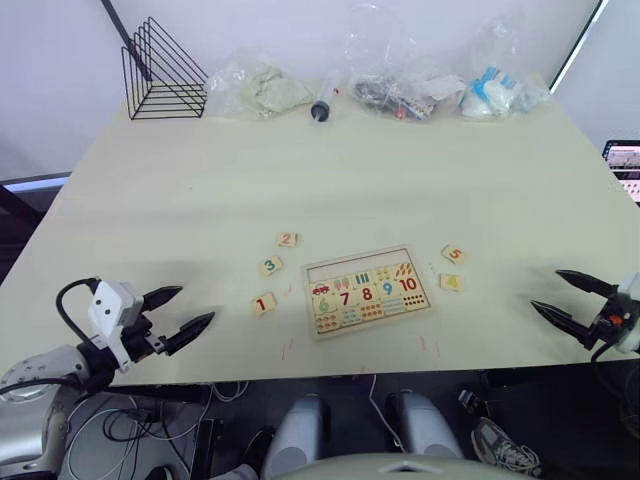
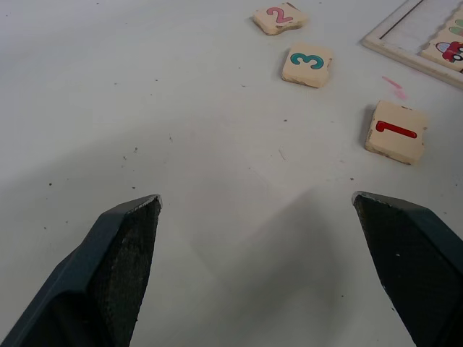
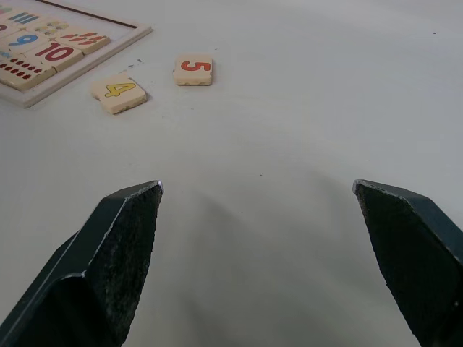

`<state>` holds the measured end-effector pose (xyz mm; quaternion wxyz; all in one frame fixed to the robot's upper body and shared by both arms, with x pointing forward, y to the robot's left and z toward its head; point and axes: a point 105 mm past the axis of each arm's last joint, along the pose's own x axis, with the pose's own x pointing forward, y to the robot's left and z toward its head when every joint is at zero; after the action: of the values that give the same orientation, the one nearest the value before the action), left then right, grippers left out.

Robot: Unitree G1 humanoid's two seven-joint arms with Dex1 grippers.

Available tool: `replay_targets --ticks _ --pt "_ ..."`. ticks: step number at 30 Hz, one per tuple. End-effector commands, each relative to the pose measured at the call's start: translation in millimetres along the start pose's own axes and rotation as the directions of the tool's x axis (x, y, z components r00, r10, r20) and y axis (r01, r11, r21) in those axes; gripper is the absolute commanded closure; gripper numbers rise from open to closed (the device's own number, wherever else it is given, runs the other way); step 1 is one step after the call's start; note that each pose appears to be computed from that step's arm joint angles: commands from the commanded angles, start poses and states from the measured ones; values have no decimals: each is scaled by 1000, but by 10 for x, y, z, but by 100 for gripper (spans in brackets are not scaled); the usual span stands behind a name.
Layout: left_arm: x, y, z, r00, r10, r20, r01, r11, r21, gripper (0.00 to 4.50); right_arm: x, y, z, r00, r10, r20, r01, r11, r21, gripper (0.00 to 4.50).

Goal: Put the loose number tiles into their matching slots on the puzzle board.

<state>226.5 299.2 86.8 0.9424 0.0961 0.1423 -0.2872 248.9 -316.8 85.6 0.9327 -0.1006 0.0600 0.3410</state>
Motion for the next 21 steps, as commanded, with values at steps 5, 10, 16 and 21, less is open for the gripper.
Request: replay_targets --ticks 5,10,16,21 --pt "-21 31 -2 1000 -3 -2 4 999 53 0 -52 -81 46 998 -42 53 44 998 -47 8" --pt "-26 35 -18 1000 -7 -1 8 998 60 0 -46 -95 39 997 -40 60 43 998 -53 8" --pt "-32 53 -26 1000 -8 2 8 998 67 0 -22 -112 53 997 -32 69 36 998 -58 8" --pt "-13 43 -26 1000 -17 6 17 997 73 0 -6 -126 77 997 -24 75 29 998 -60 8"
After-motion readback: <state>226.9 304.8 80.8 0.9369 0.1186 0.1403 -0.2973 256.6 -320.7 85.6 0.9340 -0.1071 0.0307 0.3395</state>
